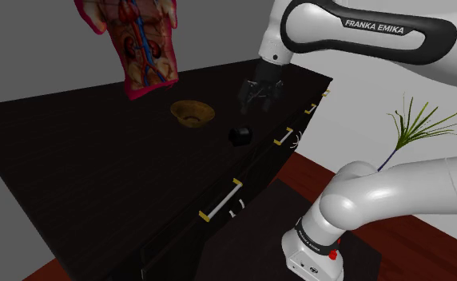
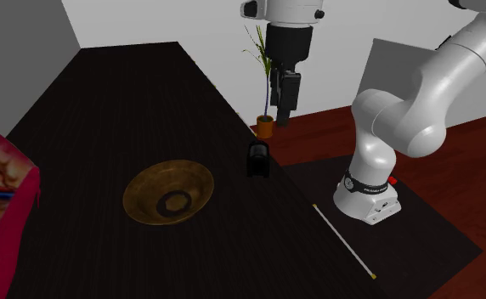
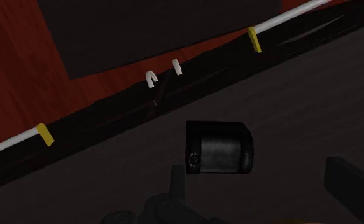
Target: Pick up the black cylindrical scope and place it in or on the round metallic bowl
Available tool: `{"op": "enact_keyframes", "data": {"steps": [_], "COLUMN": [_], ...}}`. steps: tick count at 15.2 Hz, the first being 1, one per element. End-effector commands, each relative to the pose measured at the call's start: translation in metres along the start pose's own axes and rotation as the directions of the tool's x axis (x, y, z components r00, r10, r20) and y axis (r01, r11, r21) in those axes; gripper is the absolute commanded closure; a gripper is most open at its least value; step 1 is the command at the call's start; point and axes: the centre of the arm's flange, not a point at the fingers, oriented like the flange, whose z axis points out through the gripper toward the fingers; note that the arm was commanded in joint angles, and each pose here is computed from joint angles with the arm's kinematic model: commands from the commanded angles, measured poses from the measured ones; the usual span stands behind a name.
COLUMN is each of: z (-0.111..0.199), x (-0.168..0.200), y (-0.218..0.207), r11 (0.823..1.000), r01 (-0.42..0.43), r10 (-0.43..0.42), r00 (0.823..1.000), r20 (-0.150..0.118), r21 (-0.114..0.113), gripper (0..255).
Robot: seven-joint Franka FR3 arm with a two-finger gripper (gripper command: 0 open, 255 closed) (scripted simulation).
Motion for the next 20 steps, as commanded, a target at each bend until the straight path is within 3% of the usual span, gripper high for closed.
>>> {"op": "enact_keyframes", "data": {"steps": [1, 4, 11, 19, 20], "z": [0.026, 0.055, 0.095, 0.095, 0.095], "x": [0.011, 0.026, 0.024, 0.024, 0.024], "y": [0.0, 0.001, 0.002, 0.002, 0.002], "r11": [0.999, 0.995, 0.995, 0.995, 0.995], "r01": [-0.045, -0.095, -0.095, -0.095, -0.095], "r10": [0.045, 0.095, 0.095, 0.095, 0.095], "r00": [0.999, 0.994, 0.994, 0.994, 0.994], "r20": [0.021, 0.046, 0.046, 0.046, 0.046], "r21": [-0.009, -0.02, -0.02, -0.02, -0.02], "gripper": [0, 0, 0, 0, 255]}}
